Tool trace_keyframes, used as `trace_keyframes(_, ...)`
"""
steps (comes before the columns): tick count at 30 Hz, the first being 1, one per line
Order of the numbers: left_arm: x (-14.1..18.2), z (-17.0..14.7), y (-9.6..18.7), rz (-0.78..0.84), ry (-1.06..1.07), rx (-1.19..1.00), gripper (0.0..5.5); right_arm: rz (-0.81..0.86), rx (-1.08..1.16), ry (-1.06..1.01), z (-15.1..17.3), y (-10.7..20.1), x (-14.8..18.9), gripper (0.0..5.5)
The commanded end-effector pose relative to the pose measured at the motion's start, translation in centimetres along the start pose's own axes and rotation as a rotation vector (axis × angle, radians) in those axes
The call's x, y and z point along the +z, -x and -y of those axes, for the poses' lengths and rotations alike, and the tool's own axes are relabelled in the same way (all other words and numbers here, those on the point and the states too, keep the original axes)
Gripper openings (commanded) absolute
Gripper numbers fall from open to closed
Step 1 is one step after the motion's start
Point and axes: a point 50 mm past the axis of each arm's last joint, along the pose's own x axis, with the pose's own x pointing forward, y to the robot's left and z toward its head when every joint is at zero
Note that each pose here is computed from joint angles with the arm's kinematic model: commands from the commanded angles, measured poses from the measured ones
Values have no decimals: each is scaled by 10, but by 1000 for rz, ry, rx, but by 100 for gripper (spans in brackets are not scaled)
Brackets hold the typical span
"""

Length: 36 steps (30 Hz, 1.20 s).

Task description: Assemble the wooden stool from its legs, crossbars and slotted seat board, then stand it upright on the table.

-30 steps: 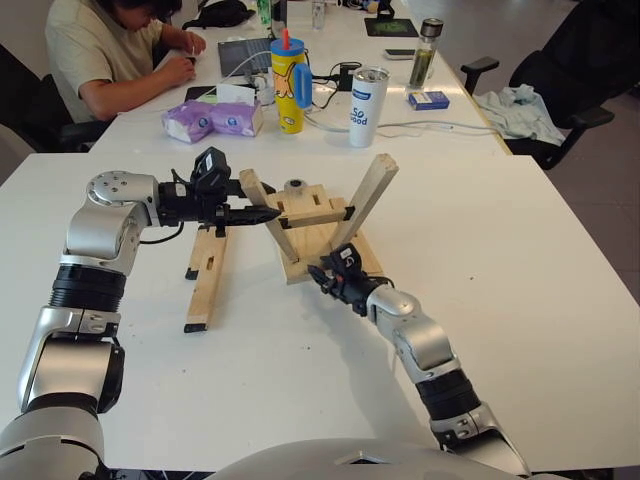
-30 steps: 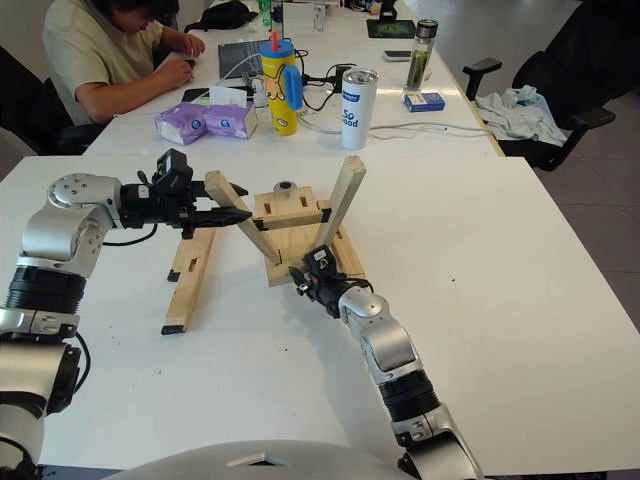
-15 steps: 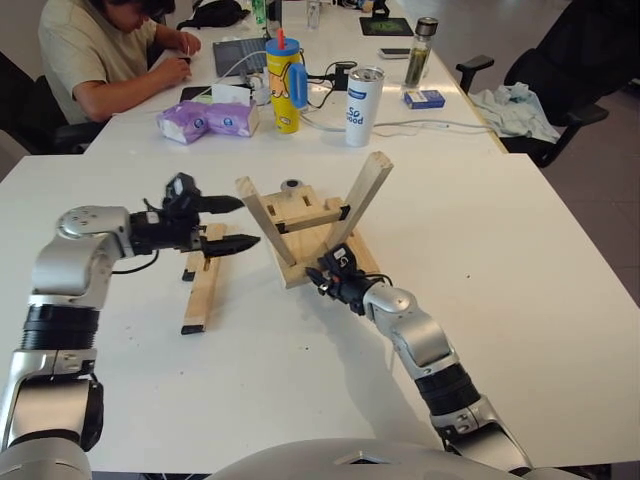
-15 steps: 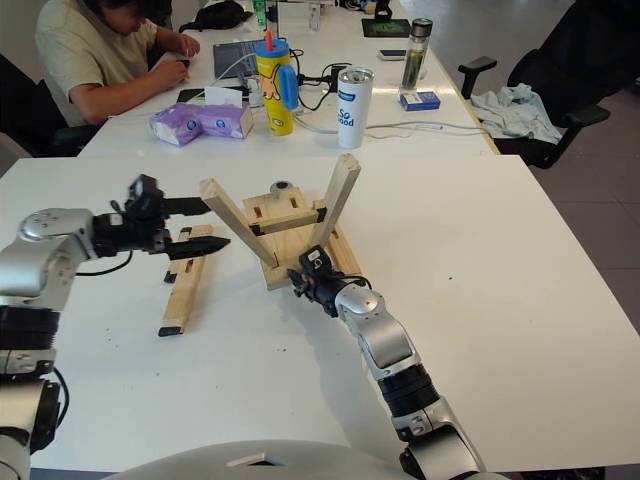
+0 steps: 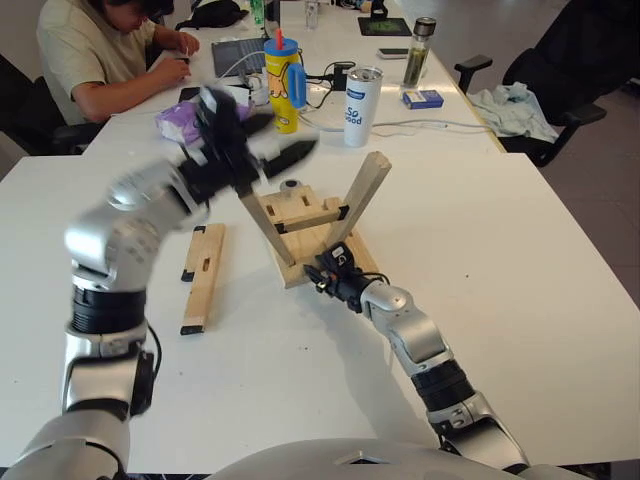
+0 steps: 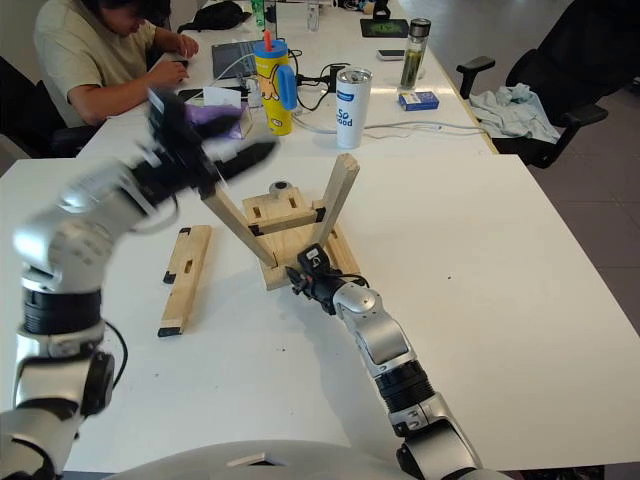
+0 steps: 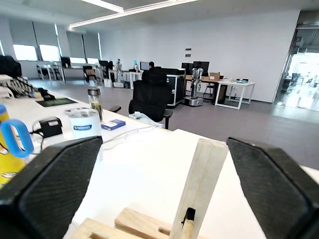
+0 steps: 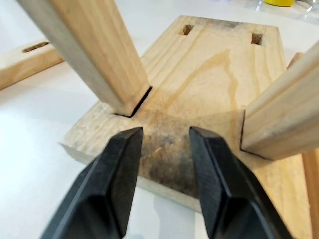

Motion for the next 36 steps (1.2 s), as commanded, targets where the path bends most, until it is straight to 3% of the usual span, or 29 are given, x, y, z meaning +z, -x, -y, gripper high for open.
trace_keyframes(1, -101, 3, 19, -381, 66, 174, 462, -251, -17, -48, 0, 3, -53, 173)
trace_keyframes(4, -7, -9, -4, 47, -71, 210, 462, -261, -10, -49, -1, 2, -56, 173)
trace_keyframes(7, 74, 6, -2, 415, -114, 165, 462, -267, -9, -47, -1, 3, -58, 173)
trace_keyframes(8, 98, 14, 4, 530, -112, 134, 462, -267, -11, -48, -1, 3, -58, 173)
trace_keyframes(10, 116, 21, 12, 620, -84, 111, 462, -267, -15, -52, 0, 4, -59, 173)
trace_keyframes(12, 85, 12, 6, 445, -68, 200, 462, -266, -20, -55, 1, 4, -59, 173)
trace_keyframes(14, 11, 0, 3, 93, 15, 349, 462, -266, -17, -54, 1, 4, -58, 173)
trace_keyframes(15, -50, 8, 6, -197, 18, 361, 462, -266, -15, -50, 1, 4, -58, 173)
trace_keyframes(17, -137, 38, 27, -566, 73, 305, 462, -266, -14, -48, 1, 3, -57, 173)
trace_keyframes(19, -162, 47, 36, -646, 86, 322, 462, -267, -7, -43, 1, 1, -56, 173)
trace_keyframes(20, -150, 42, 28, -573, 56, 340, 462, -267, -7, -42, 2, 1, -56, 173)
trace_keyframes(23, -75, 20, -5, -198, -85, 406, 462, -268, -7, -47, 2, 1, -57, 173)
trace_keyframes(26, -24, 6, -5, 57, -149, 509, 462, -267, 2, -41, 2, 0, -57, 173)
trace_keyframes(30, 11, 4, 9, 256, -155, 553, 462, -238, -1, -38, 3, -2, -51, 173)
trace_keyframes(36, 25, 24, 13, 365, -144, 366, 462, -184, 41, -39, -4, -5, -44, 173)
